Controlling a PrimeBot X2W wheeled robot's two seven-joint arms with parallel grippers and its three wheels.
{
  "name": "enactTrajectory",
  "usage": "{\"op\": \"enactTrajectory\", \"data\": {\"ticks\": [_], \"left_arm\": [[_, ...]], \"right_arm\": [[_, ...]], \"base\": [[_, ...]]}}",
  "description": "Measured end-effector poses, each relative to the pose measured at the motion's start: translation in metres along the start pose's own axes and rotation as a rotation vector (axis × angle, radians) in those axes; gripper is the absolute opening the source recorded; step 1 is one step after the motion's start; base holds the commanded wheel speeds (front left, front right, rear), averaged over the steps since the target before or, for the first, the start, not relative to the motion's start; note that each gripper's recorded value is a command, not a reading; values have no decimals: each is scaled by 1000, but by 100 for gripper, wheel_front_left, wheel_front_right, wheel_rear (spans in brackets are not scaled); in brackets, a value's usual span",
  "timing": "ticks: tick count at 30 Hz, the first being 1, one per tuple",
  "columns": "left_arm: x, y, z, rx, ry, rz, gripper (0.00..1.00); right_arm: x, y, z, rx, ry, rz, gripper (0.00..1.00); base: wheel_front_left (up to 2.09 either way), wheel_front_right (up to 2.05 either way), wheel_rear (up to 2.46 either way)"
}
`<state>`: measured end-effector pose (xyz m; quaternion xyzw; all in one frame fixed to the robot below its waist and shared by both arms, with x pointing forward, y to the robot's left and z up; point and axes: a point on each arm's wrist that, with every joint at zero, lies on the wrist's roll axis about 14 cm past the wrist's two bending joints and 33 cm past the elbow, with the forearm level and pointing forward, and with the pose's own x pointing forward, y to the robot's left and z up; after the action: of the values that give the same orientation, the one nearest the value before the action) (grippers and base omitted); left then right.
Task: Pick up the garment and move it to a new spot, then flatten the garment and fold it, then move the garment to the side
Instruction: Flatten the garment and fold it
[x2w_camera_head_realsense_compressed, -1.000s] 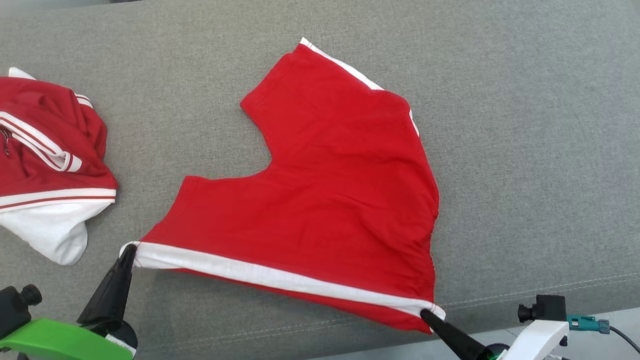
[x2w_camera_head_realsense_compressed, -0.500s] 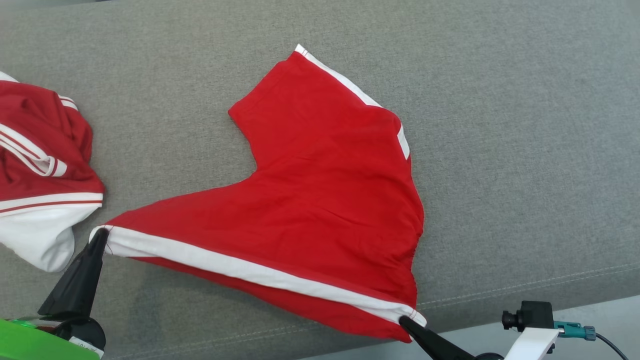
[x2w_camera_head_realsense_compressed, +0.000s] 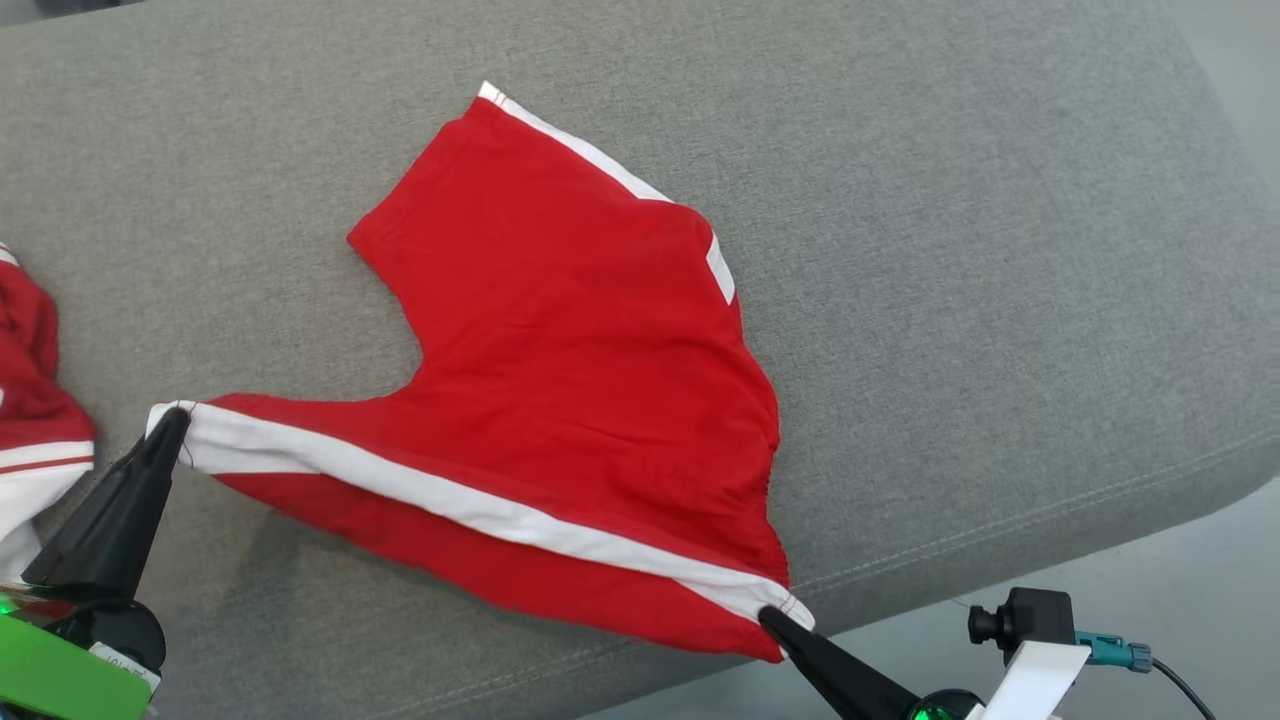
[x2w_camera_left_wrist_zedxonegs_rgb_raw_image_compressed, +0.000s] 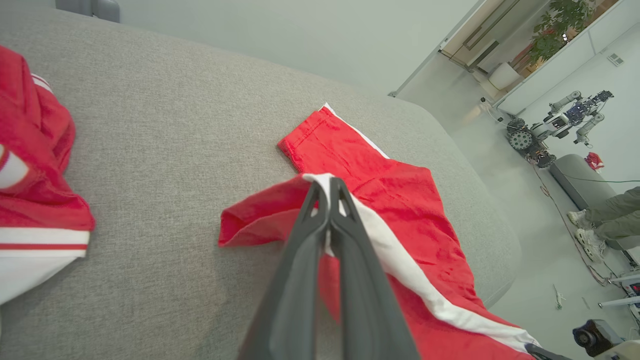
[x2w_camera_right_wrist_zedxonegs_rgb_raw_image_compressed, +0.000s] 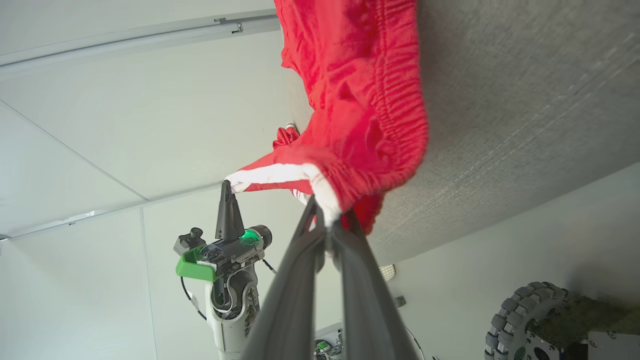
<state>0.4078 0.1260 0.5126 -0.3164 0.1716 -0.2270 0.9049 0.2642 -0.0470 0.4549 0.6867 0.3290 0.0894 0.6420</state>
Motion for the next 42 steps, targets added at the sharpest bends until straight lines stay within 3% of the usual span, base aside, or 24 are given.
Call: {"op": "enactTrajectory", "data": {"ticks": [12, 26, 30, 37, 42], "left_arm": [[11, -3, -3, -47, 33, -20, 0], [4, -1, 13, -51, -37, 5, 0], [3, -4, 36, -34, -126, -2, 0], [-14, -35, 132, 4, -527, -88, 0], [-30, -49, 148, 11, -599, -114, 0]], "right_arm": [[-1, -9, 9, -7, -35, -24, 0], [8, 10, 8, -90, 6, 43, 0], [10, 45, 20, -209, -18, 159, 0], [-6, 151, 46, -453, -152, 492, 0], [-21, 176, 34, -493, -146, 583, 0]], "base": [[0, 0, 0], [0, 0, 0], [0, 0, 0], [0, 0, 0], [0, 0, 0]]}}
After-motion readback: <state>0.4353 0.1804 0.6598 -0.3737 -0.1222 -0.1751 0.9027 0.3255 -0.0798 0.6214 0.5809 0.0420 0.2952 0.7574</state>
